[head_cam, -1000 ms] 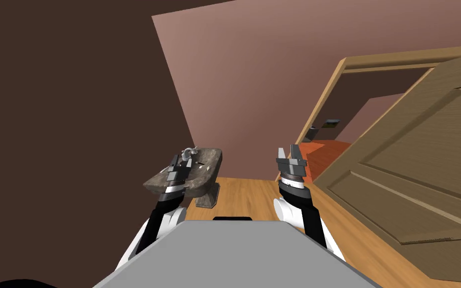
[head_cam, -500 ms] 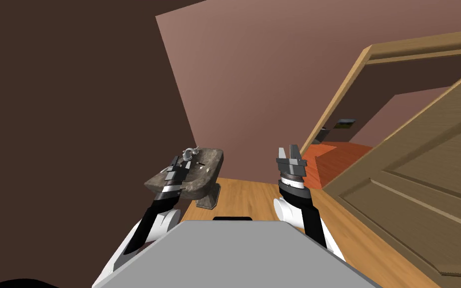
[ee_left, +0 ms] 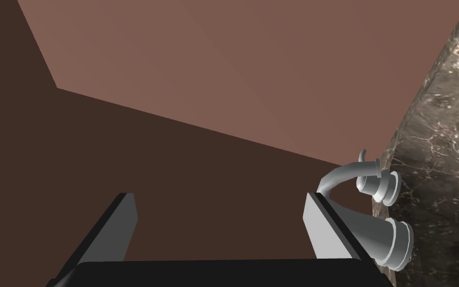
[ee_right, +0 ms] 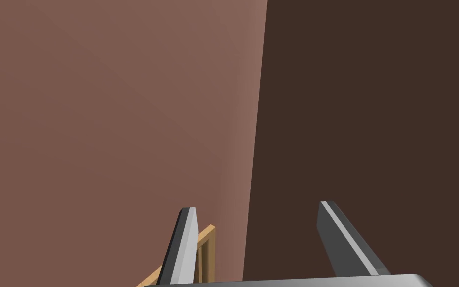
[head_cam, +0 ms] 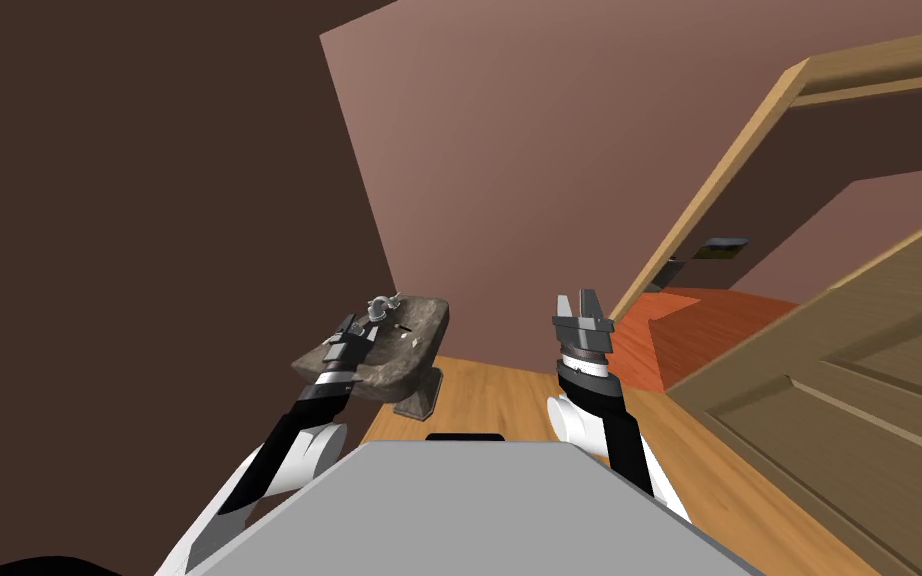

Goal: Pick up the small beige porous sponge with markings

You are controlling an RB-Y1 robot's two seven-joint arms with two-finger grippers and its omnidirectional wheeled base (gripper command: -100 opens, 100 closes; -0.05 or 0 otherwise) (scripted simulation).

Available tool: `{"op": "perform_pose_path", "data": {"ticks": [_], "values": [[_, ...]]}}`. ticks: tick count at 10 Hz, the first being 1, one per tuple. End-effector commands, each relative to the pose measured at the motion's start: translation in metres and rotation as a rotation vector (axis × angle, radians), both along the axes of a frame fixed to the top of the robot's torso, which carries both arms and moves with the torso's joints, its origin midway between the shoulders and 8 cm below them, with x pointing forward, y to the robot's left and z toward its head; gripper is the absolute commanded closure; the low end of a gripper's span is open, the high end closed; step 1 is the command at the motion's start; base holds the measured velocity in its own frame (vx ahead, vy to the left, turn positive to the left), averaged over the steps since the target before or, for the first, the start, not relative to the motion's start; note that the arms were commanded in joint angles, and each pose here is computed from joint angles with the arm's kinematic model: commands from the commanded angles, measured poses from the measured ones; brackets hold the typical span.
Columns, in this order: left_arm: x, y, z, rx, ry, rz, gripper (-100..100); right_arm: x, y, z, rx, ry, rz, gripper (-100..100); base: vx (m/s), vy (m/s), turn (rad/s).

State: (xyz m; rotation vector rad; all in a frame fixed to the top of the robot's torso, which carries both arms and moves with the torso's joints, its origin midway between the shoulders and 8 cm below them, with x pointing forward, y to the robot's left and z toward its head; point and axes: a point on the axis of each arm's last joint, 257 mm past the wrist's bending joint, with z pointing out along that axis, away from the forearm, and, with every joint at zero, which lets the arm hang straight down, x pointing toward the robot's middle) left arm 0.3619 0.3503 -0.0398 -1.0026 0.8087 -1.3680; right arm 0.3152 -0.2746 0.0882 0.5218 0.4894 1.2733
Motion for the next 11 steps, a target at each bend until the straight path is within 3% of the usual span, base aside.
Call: {"op": "perform_pose_path", "data": {"ticks": [1, 11], "values": [[0.002, 0.003, -0.004, -0.006, 0.025, 0.001, -100, 0.0, 0.0, 0.0, 0.0, 0.0, 0.0, 0, 0.056, -0.028, 0.069], [0.002, 0.038, -0.036, -0.049, 0.251, 0.002, -100, 0.0, 0.0, 0.0, 0.0, 0.0, 0.0, 0, 0.065, -0.048, 0.093]]}}
